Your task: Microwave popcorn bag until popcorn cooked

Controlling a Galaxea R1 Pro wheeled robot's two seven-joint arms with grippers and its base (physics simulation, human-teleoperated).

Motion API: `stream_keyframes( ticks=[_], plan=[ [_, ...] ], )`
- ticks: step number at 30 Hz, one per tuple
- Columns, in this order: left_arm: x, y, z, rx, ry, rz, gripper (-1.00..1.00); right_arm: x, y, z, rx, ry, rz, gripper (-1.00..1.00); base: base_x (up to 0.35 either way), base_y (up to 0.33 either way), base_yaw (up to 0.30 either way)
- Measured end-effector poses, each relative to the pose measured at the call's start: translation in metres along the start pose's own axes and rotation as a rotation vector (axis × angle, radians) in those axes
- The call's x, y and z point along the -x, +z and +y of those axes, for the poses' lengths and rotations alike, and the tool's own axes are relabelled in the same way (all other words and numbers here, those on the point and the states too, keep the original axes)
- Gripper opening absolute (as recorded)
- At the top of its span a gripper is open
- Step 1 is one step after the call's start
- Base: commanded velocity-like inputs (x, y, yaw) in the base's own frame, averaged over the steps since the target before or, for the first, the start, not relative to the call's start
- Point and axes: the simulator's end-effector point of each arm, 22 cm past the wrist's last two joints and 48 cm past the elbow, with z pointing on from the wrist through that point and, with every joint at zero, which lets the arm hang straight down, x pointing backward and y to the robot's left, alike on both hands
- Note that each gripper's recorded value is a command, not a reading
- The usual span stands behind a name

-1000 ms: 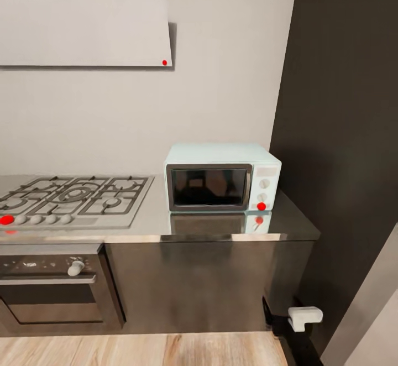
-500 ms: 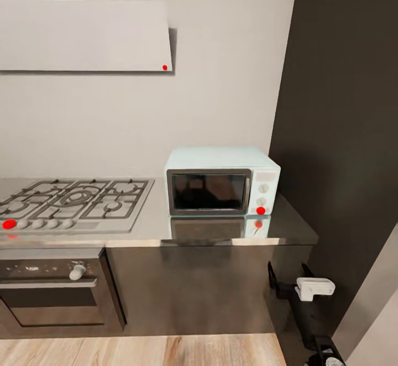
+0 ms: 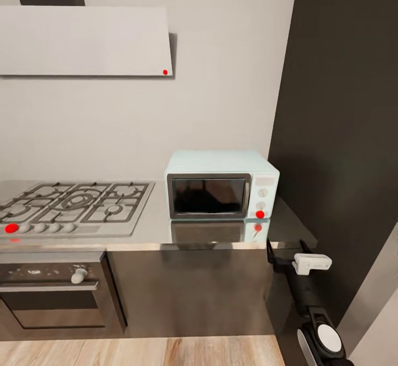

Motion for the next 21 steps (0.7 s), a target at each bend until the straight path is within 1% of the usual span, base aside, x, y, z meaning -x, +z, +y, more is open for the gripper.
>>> stream_keyframes(
  ticks=[2, 3, 4, 5, 6, 7, 9, 11, 14, 21],
  plan=[
    [0.004, -0.003, 0.0, 0.0, 0.0, -0.007, 1.0, 0.003, 0.001, 0.0, 0.002, 0.0, -0.002, 1.0, 0.0, 0.0, 0.0],
    [0.005, -0.004, -0.001, 0.0, 0.0, -0.009, 1.0, 0.009, 0.005, 0.0, 0.001, 0.001, -0.012, 1.0, 0.0, 0.0, 0.0],
    [0.005, -0.006, -0.001, 0.0, 0.0, -0.01, 1.0, 0.019, 0.012, 0.0, -0.001, 0.003, -0.031, 1.0, 0.0, 0.0, 0.0],
    [0.006, -0.007, -0.001, 0.0, 0.0, -0.011, 1.0, 0.034, 0.023, 0.001, -0.002, 0.005, -0.061, 1.0, 0.0, 0.0, 0.0],
    [0.005, -0.009, -0.001, 0.0, 0.0, -0.01, 1.0, 0.042, 0.03, 0.001, -0.003, 0.007, -0.073, 1.0, 0.0, 0.0, 0.0],
    [0.005, -0.01, -0.001, 0.0, 0.0, -0.01, 1.0, 0.045, 0.037, 0.001, -0.003, 0.006, -0.062, 1.0, 0.0, 0.0, 0.0],
    [0.005, -0.013, -0.001, 0.0, 0.0, -0.009, 1.0, 0.041, 0.042, 0.003, 0.001, 0.004, -0.016, 1.0, 0.0, 0.0, 0.0],
    [0.004, -0.016, -0.001, 0.0, 0.0, -0.007, 1.0, 0.037, 0.043, 0.018, 0.034, 0.002, 0.015, 1.0, 0.0, 0.0, 0.0],
    [0.004, -0.02, -0.003, -0.002, -0.001, -0.007, 1.0, 0.038, 0.042, 0.036, 0.072, 0.001, 0.027, 1.0, 0.0, 0.0, 0.0],
    [0.002, -0.029, -0.004, -0.003, -0.001, -0.005, 1.0, 0.047, 0.043, 0.041, 0.083, 0.001, 0.031, 1.0, 0.0, 0.0, 0.0]
  ],
)
